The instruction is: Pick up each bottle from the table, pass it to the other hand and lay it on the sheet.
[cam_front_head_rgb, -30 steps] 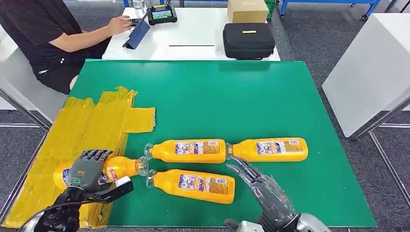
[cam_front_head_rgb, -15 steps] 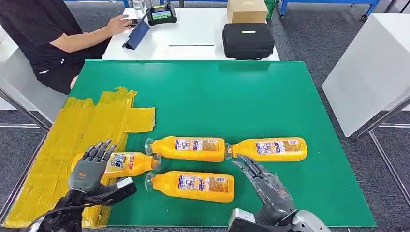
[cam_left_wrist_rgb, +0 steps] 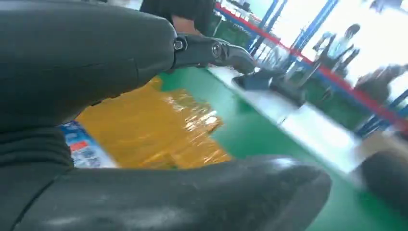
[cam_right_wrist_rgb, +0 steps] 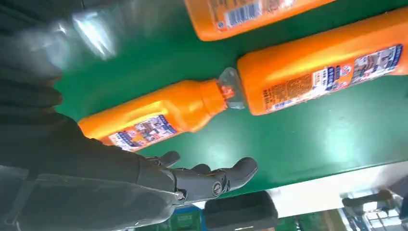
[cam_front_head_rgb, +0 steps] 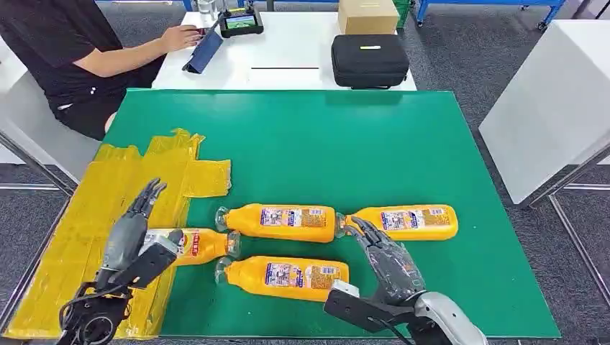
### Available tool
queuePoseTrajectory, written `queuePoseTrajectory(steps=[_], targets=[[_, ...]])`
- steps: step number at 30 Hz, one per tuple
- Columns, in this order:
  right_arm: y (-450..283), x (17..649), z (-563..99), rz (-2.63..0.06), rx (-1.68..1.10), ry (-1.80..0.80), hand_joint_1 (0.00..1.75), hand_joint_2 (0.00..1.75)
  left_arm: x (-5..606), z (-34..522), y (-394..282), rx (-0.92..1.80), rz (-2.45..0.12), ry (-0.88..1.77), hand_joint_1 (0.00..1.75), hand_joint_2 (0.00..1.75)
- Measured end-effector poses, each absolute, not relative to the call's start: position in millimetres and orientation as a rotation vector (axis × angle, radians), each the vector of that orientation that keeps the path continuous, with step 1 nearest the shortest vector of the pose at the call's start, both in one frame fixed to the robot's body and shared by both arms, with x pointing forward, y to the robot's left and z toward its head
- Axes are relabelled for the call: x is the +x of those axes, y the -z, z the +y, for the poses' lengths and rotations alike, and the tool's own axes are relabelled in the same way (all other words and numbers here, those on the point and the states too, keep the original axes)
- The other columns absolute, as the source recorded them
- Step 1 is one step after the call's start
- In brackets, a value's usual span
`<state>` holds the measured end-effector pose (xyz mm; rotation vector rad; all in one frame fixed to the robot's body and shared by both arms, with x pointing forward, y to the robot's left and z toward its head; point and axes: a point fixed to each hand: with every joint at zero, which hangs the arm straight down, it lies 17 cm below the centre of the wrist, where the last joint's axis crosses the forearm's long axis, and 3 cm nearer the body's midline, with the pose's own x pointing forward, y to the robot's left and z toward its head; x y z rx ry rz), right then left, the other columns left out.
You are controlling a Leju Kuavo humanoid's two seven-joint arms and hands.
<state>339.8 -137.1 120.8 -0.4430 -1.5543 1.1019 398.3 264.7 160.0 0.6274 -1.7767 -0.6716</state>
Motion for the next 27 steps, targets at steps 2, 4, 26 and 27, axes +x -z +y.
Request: queuePoseTrajectory(steps=[2, 4, 26, 27], targets=[[-121, 342, -136, -1.557, -0.443, -1.102, 0.00, 1.75, 398, 263, -169, 0.619, -1.801, 0.652, 0.00, 0.00], [-121, 342, -134, -1.559, -0.439, -1.105, 0.00, 1.75, 397, 262, -175, 0.618, -1.818, 0.646, 0.00, 0.00], [-102, 352, -39, -1.535, -0.255, -1.312, 0.00, 1.75, 337, 287, -261, 0.324, -2.092, -0.196, 0.00, 0.00], [-98, 353, -34, -1.525, -0.245, -1.325, 0.00, 1.75, 338, 286, -261, 0.319, -2.088, -0.197, 0.00, 0.00]])
